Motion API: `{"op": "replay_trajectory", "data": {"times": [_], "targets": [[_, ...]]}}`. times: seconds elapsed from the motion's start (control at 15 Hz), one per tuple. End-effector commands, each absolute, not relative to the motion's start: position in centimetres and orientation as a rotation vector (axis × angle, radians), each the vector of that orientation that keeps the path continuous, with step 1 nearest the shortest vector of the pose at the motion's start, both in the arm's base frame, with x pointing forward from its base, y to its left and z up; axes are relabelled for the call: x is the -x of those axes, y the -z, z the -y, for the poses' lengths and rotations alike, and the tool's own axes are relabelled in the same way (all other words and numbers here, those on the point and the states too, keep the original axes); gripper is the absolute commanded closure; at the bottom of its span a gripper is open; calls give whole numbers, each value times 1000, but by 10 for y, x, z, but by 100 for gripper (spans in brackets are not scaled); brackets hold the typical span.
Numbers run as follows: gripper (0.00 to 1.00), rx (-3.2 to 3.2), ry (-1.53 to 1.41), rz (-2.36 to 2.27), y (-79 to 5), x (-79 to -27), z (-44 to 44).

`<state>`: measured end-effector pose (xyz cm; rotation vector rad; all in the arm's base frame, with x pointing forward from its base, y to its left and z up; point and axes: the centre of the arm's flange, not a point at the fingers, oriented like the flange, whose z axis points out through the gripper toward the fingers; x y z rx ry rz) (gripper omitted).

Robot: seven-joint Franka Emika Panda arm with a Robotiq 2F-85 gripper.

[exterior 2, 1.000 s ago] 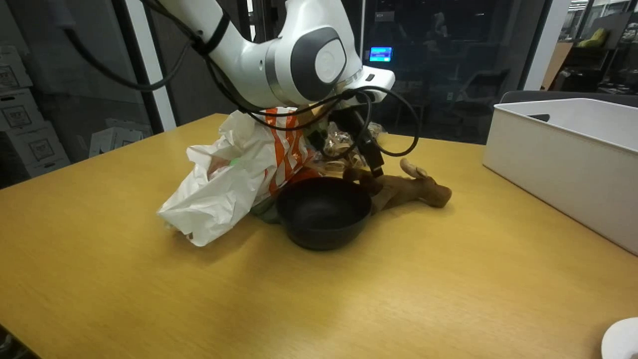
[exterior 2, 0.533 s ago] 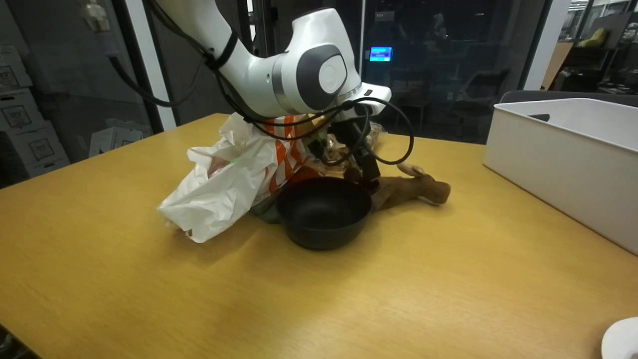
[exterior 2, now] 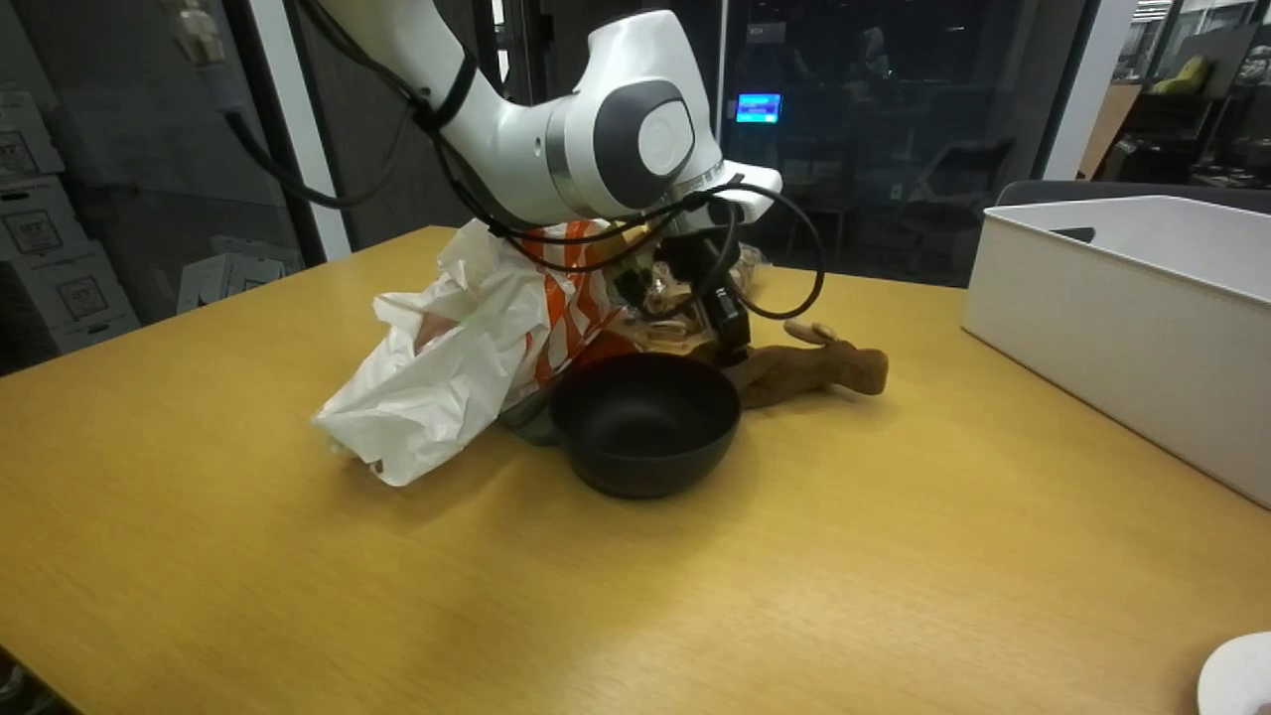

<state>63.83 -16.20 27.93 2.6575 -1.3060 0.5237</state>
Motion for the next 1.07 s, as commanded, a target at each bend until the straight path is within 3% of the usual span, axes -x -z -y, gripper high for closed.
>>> {"op": "replay_trajectory", "data": {"times": [0.0,1.0], "targets": [[88,-2659,-496,1323,-282,-646,159],[87,-2548,-620,1527,-358,-597,199]]}}
